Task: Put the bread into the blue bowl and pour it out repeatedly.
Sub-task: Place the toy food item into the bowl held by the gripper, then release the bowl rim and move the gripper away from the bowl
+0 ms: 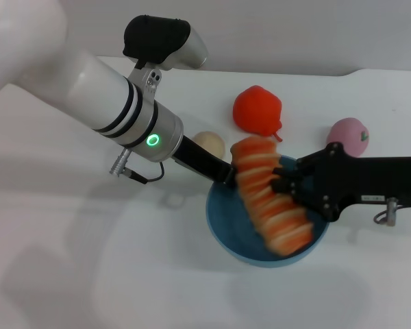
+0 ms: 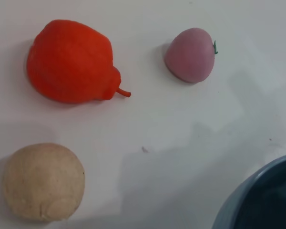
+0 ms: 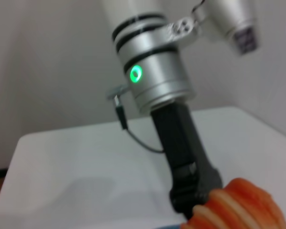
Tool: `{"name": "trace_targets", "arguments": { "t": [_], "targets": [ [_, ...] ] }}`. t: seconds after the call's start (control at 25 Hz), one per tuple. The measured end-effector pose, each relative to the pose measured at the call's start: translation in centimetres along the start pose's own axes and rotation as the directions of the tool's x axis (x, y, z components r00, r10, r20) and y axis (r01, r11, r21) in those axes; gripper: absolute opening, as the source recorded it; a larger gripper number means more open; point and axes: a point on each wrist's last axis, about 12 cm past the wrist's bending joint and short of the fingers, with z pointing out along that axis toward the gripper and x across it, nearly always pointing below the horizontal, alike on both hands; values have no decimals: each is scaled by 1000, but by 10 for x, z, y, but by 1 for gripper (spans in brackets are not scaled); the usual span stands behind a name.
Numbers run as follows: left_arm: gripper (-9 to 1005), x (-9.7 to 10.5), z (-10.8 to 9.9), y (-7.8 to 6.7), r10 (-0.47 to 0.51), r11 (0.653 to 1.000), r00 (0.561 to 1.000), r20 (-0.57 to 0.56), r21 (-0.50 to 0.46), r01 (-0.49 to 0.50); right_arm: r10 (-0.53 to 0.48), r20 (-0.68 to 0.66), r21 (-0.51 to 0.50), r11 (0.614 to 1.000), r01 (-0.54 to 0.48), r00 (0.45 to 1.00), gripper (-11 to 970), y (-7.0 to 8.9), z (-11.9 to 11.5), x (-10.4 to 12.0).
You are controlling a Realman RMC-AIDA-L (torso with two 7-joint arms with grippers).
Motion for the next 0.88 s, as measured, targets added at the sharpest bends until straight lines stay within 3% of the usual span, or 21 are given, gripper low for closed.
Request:
{"name": "trace_targets", "arguments": {
  "t": [0.24, 0.56, 0.88],
  "targets": [
    [25, -2, -1, 0, 9, 1000, 1000, 0, -2, -9, 0, -24, -10, 1000, 0, 1000, 89, 0, 3, -4],
    [26, -3, -1, 0, 16, 1000, 1000, -2, -6, -16, 46, -41, 67, 997, -44, 998, 434, 5, -25, -7],
    [27, -8, 6, -9, 47, 999, 999, 16, -6, -47, 124, 63, 209, 969, -135, 990, 473, 4, -65, 3]
  ]
}}
